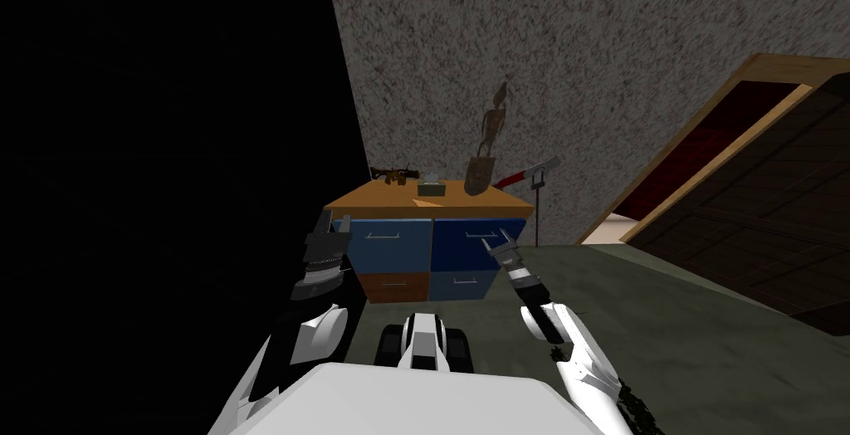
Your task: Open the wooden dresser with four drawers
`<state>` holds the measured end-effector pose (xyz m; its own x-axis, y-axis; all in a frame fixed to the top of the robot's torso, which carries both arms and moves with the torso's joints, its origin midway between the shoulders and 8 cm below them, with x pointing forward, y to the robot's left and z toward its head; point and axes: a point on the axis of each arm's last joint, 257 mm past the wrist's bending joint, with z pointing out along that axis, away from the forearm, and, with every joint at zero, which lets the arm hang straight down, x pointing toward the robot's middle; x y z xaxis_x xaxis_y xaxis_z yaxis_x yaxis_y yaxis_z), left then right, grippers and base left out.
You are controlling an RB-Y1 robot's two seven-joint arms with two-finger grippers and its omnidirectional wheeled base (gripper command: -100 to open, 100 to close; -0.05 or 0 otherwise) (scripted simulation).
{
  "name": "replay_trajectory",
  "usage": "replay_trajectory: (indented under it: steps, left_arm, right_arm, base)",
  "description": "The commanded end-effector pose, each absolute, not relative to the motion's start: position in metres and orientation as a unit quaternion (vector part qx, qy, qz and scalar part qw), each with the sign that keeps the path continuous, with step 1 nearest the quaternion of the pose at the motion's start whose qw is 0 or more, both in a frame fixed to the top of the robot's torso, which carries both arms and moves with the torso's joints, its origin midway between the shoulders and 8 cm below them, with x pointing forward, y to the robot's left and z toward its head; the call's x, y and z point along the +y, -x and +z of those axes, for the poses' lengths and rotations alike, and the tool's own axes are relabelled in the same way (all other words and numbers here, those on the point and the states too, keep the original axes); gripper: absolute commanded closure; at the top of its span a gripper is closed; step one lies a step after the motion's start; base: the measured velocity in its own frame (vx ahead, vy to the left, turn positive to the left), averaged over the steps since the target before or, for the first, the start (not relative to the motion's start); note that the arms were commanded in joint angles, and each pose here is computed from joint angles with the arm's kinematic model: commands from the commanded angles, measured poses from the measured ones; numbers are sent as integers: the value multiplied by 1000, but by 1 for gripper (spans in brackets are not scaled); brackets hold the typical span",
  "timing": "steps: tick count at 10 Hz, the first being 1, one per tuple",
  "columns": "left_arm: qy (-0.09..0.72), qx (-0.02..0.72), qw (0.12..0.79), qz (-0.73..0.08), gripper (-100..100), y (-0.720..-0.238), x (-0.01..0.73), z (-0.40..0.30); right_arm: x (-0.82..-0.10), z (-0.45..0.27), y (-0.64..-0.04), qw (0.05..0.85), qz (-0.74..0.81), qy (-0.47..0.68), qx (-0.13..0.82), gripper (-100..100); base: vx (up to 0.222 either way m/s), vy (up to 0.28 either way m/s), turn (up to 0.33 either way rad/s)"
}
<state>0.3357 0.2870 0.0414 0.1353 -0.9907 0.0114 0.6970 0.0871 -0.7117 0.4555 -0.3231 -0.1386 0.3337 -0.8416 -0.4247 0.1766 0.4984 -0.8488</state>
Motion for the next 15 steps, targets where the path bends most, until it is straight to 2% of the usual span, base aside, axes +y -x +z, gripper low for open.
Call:
replay_trajectory:
  steps: [1, 10, 15]
  left_arm:
    - [294, 250, 694, -608, 0, -336, 287, 41]
    - [294, 250, 694, -608, 0, -336, 287, 41]
    - [294, 250, 694, -608, 0, -336, 287, 41]
  right_arm:
    - [-327, -152, -459, 708, -378, 380, 460, -100]
    - [-308, -210, -467, 656, -423, 385, 492, -100]
    - [-312, -202, -473, 655, -425, 382, 494, -100]
  base:
    - [10, 74, -37]
    - [9, 80, -29]
    - [22, 18, 17]
